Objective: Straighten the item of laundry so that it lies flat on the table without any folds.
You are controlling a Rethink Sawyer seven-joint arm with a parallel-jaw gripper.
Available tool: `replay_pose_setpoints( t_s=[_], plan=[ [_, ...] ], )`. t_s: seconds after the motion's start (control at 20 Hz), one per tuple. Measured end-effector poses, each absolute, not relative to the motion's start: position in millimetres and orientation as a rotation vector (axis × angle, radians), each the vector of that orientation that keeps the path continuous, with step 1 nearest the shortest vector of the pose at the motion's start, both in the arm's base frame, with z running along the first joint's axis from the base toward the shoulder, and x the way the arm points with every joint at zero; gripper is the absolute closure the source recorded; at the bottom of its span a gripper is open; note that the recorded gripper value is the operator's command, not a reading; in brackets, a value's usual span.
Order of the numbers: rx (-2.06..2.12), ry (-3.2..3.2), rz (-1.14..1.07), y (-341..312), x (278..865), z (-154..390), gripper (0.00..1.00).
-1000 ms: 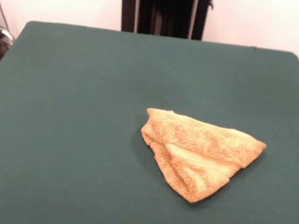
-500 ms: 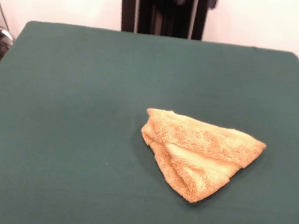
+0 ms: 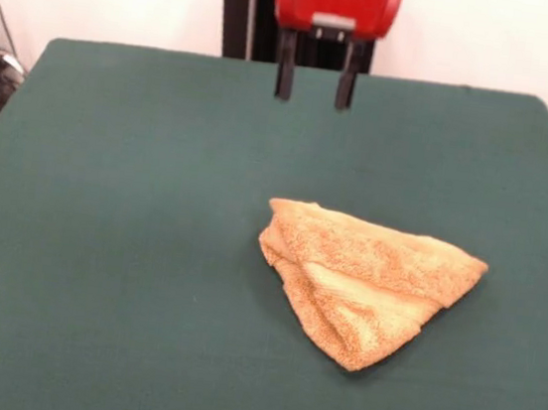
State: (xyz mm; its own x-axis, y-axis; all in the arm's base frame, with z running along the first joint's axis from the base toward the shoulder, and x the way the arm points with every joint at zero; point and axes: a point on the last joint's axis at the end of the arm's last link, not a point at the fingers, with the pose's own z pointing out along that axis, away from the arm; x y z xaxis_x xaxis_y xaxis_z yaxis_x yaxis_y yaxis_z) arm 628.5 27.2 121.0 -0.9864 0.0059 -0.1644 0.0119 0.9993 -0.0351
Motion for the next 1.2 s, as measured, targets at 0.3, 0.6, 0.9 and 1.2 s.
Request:
replay_pose_setpoints(
  t_s=[0.3, 0.6, 0.9, 1.2],
  plan=[
    [-0.029, 2.994, -0.062, 35.6, 668.7, 87.9, 0.0],
    [-0.137, 2.968, -0.099, 74.0, 701.1, 55.1, 0.0],
    [-0.179, 2.977, -0.091, 94.0, 712.2, 14.7, 0.0],
    [-0.172, 2.999, -0.085, 91.8, 712.2, -16.0, 0.0]
  ],
)
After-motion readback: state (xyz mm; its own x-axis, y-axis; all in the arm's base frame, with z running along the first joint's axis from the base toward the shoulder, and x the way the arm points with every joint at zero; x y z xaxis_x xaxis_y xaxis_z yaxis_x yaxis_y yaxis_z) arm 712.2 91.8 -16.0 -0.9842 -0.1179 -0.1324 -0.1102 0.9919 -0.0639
